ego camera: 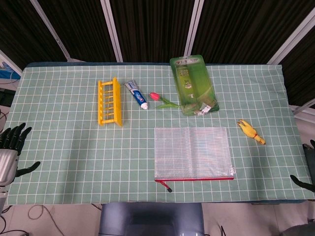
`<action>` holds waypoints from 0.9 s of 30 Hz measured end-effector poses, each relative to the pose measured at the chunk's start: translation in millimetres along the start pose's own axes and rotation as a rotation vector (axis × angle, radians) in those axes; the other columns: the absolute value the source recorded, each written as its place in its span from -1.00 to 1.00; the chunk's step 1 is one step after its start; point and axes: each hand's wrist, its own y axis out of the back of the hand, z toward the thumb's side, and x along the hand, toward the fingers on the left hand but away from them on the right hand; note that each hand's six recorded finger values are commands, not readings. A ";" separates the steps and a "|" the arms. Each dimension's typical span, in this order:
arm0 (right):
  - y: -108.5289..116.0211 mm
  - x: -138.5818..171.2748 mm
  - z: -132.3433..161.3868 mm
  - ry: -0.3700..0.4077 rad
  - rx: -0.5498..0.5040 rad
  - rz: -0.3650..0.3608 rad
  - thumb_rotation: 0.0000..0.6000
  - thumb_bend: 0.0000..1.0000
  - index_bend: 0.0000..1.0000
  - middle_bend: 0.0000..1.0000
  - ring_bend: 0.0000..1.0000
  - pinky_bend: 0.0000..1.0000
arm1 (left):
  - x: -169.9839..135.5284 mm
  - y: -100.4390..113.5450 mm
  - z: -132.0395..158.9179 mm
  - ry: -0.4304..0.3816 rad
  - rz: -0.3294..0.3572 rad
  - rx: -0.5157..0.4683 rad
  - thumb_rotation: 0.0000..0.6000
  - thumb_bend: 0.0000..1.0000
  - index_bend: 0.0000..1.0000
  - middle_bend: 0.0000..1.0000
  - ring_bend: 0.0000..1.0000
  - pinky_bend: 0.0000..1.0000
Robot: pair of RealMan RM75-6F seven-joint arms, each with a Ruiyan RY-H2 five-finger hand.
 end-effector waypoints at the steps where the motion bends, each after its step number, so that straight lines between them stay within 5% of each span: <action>1: 0.0 0.0 0.1 0.000 -0.001 0.000 1.00 -0.85 -1.00 -1.00 -1.00 -0.57 | 0.0 0.0 0.0 0.000 0.000 0.000 1.00 -1.00 -1.00 -1.00 -1.00 -1.00; 18: 2.1 -1.1 7.0 0.023 -0.013 -0.009 1.00 -0.85 -1.00 -1.00 -1.00 -0.57 | 1.4 -1.8 0.9 0.006 -0.001 -0.001 1.00 -1.00 -1.00 -1.00 -1.00 -1.00; 27: 9.6 -7.1 53.8 0.196 -0.134 -0.017 1.00 -0.85 -1.00 -1.00 -0.98 -0.54 | 5.6 -6.1 0.0 0.031 -0.010 0.001 1.00 -1.00 -1.00 -1.00 -1.00 -1.00</action>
